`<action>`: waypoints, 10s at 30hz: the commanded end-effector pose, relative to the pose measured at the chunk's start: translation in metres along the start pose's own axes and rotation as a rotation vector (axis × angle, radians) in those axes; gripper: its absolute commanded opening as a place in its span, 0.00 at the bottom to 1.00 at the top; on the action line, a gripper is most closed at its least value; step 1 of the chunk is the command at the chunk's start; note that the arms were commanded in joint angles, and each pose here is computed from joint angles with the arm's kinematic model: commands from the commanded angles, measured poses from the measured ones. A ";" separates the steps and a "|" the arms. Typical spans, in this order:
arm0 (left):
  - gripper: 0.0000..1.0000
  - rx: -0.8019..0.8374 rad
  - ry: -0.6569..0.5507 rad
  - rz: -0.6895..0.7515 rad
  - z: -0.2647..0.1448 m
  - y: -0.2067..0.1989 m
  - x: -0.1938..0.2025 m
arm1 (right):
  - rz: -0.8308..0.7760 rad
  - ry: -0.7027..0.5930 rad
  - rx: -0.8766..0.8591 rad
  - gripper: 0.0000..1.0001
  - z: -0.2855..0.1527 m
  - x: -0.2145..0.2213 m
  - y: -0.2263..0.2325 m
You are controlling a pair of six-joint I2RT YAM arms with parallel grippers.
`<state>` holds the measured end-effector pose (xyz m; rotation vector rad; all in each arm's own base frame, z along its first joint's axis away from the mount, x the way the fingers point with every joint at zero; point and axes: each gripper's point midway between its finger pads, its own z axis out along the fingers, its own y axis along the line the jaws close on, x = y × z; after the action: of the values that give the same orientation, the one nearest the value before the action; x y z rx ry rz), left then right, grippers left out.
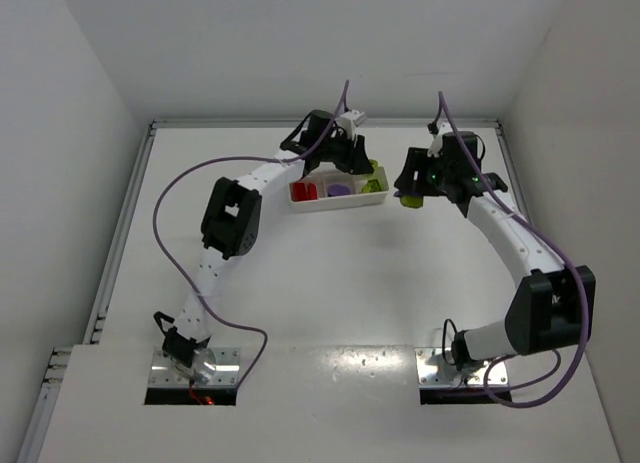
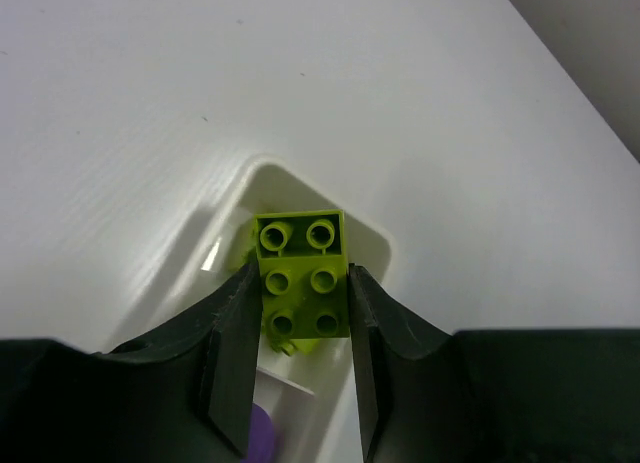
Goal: Sort the legos into containers by color
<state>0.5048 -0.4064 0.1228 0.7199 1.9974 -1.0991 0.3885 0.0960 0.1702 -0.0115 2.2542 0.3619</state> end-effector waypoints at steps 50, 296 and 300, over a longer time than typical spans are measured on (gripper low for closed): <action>0.82 0.170 -0.383 -0.145 -0.085 -0.141 -0.058 | 0.674 -0.053 -0.031 0.00 0.026 -0.062 0.051; 0.22 -0.067 -0.157 0.145 0.047 -0.003 -0.014 | -0.109 -0.188 0.007 0.81 -0.068 -0.064 -0.041; 0.45 -0.065 -0.131 0.157 0.052 -0.004 -0.004 | -0.109 -0.188 0.007 0.81 -0.068 -0.064 -0.041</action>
<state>0.5253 -0.4413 0.0921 0.6896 1.8787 -0.9626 0.3867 0.0322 0.2395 -0.1021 2.0878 0.2734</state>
